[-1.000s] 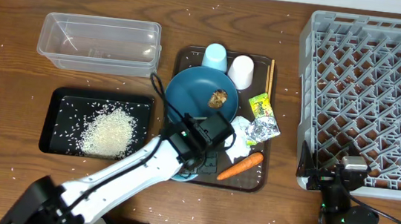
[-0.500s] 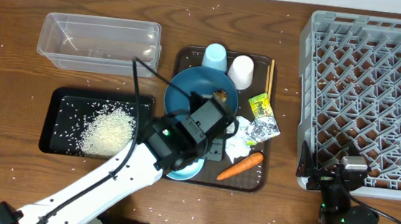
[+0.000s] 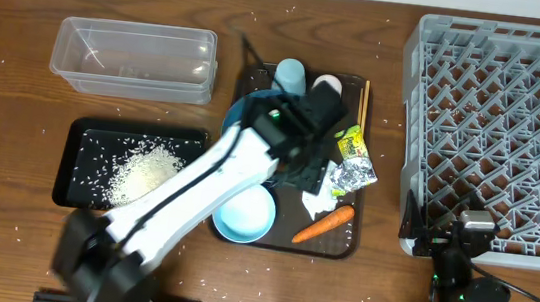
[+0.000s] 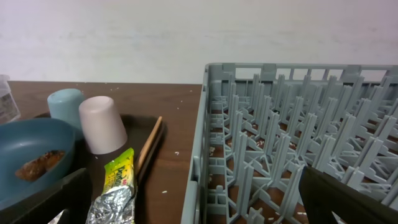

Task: Sort waste into correct bins and load items into the dishwasher rack
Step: 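Grasp the rim of the blue plate with the left gripper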

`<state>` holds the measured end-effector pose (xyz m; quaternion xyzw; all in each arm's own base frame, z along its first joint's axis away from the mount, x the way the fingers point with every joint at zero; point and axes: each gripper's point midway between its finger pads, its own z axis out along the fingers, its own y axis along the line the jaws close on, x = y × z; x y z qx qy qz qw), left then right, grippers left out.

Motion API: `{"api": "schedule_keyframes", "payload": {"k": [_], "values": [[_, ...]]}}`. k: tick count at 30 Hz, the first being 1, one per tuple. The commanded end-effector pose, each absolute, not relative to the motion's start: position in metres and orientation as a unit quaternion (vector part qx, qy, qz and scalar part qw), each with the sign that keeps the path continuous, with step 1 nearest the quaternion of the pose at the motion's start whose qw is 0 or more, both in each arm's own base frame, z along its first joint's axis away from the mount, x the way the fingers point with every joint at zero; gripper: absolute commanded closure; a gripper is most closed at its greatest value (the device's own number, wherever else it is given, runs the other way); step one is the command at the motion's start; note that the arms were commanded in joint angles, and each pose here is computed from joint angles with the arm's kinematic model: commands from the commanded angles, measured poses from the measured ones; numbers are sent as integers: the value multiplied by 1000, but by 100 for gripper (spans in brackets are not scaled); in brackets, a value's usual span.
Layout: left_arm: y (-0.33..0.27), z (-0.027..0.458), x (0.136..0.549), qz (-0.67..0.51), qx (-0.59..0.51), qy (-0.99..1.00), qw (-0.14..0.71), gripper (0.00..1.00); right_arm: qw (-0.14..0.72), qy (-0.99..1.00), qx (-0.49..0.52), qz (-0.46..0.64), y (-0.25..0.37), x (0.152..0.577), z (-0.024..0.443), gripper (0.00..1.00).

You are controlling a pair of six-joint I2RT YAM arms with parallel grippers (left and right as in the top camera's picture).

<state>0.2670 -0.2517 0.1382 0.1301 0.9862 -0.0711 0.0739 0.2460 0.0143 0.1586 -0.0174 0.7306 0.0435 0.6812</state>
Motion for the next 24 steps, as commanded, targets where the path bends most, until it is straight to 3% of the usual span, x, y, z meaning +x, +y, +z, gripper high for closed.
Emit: {"api": "schedule_keyframes", "payload": {"k": [1, 6, 8, 16, 21, 24], "values": [[-257, 122, 288, -48, 150, 983, 92, 25, 681, 731, -11, 39, 11, 246, 158, 1], [-270, 103, 308, -48, 148, 981, 113, 25, 681, 731, -11, 39, 11, 246, 158, 1], [-274, 99, 313, -52, 147, 981, 119, 17, 681, 731, -11, 39, 11, 246, 158, 1], [-282, 73, 323, -46, 147, 981, 114, 17, 681, 731, -11, 39, 11, 246, 158, 1], [-274, 48, 326, -10, 146, 984, 101, 35, 681, 731, -11, 39, 11, 246, 158, 1], [-272, 40, 325, -3, 146, 985, 93, 36, 681, 731, -11, 39, 11, 246, 158, 1]]}}
